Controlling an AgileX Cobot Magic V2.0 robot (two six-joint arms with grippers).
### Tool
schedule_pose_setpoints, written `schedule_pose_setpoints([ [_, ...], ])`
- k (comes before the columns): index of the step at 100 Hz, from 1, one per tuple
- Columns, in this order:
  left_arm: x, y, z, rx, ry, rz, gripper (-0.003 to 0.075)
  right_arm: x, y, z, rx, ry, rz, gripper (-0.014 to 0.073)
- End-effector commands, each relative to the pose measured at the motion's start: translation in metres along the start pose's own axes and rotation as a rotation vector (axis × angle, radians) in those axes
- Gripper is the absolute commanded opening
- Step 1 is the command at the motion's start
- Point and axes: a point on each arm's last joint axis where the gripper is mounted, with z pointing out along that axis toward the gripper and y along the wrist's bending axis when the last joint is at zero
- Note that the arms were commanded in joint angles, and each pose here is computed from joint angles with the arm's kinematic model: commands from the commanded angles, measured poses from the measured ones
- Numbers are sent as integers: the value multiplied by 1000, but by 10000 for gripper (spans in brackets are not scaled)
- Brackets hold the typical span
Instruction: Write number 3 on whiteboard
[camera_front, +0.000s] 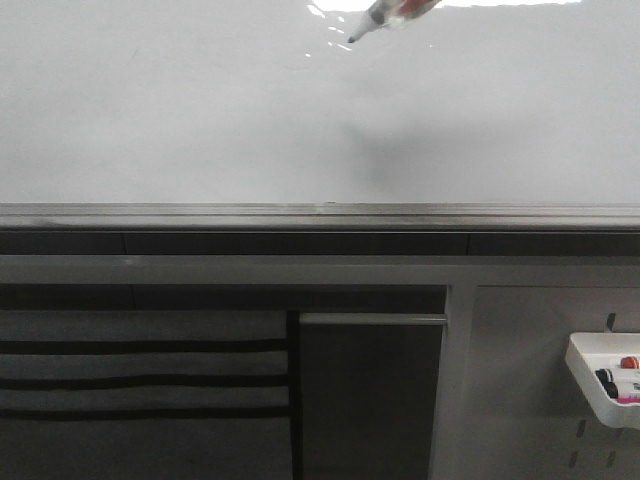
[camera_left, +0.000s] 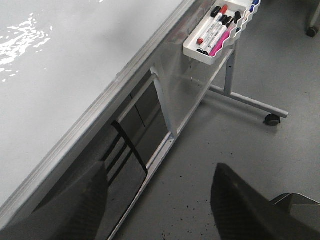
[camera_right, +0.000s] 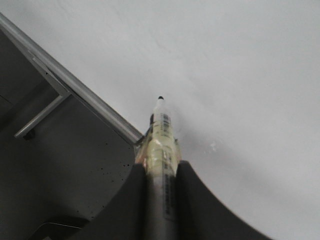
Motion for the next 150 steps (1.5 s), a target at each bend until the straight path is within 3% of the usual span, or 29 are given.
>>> schedule_pose_setpoints([
  [1,-12,4,-5,-41,-80,-28,419,-23,-6,-3,16,-82,4,-5],
  [28,-12,4,-5,-41,-80,-28,419,-29,-14,31,12,-98,22,-5],
  [41,-12,4,-5,-41,-80,-28,419,-28,-25,26,51,-104,24,-5],
  [51,-12,4,-5,-41,-80,-28,419,-19,-32,18,44,-33,45,-5],
  [62,-12,4,-5,-41,-80,-28,419,-5,-27,28,-7,42,72,-5],
  [76,-12,4,-5,-41,-80,-28,419,-3,-16,57,-11,-5,54,-5],
  [88,-12,4,-5,-41,-80,-28,419,-10,-21,52,4,-30,67,-5],
  [107,-12,4,-5,-41,-80,-28,419,11,-33,35,-11,96,110,-5],
  [119,-12,4,-5,-41,-80,-28,419,20,-21,50,-38,97,117,-5],
  [137,-12,4,-5,-41,-80,-28,419,0,0,78,-34,-36,66,-5],
  [146,-12,4,-5,-41,-80,-28,419,-17,8,64,-82,-53,58,-5],
  [150,-12,4,-5,-41,-80,-28,419,-18,17,53,-143,-17,-15,-5],
])
